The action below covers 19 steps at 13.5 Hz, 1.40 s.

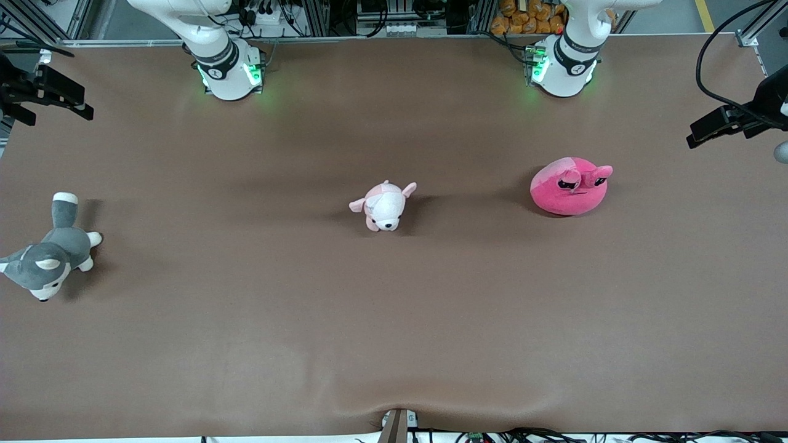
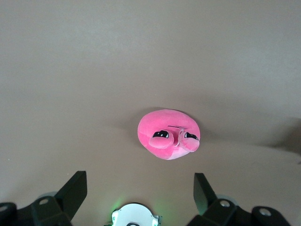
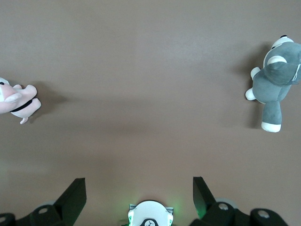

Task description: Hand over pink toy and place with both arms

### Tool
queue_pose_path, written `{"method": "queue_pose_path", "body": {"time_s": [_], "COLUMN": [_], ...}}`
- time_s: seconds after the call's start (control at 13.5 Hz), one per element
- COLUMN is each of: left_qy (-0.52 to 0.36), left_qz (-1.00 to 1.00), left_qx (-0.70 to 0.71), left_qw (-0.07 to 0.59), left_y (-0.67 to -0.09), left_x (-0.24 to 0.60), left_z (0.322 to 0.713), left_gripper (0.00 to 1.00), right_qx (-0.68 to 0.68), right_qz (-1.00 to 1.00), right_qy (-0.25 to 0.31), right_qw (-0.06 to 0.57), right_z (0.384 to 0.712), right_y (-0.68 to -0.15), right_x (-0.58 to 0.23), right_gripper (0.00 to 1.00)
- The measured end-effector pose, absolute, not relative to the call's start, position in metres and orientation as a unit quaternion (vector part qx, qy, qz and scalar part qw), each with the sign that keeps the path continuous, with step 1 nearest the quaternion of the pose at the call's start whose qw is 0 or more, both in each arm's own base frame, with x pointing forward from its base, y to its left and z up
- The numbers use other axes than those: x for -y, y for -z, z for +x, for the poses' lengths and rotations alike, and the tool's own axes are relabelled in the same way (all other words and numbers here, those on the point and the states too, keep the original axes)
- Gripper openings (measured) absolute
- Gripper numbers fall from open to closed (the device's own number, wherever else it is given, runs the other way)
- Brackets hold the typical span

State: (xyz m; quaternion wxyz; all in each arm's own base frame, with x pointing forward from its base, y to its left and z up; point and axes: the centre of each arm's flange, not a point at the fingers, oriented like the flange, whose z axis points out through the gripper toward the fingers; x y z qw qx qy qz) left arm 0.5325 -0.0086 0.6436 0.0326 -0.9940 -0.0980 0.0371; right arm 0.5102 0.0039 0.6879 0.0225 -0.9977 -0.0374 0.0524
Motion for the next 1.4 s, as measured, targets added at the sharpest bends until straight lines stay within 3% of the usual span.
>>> {"method": "queue_pose_path", "body": {"time_s": [0.37, 0.81, 1.03, 1.4], "left_qy": [-0.041, -0.035, -0.041, -0.075], "left_qz": [-0.984, -0.855, -0.809, -0.745], "left_qx": [0.171, 0.513, 0.582, 0.653], "left_qw": [0.037, 0.061, 0.072, 0.114], "left_y": [-0.637, -0.620, -0.608, -0.529], "left_x": [0.011, 0.046, 0.039, 0.034], "left_z": [0.532, 0.534, 0.538, 0.534], "left_gripper": [1.00, 1.00, 1.00, 1.00], "right_qx": [0.037, 0.037, 0.037, 0.037], "right_qz": [-0.998, -0.998, -0.998, -0.998], "right_qy": [-0.052, -0.052, -0.052, -0.052], "right_qw": [0.023, 0.023, 0.023, 0.023], "right_z": [0.510, 0.510, 0.510, 0.510], "right_y": [-0.688, -0.688, -0.688, -0.688], "right_x": [-0.004, -0.004, -0.004, -0.004], "right_gripper": [1.00, 1.00, 1.00, 1.00]}}
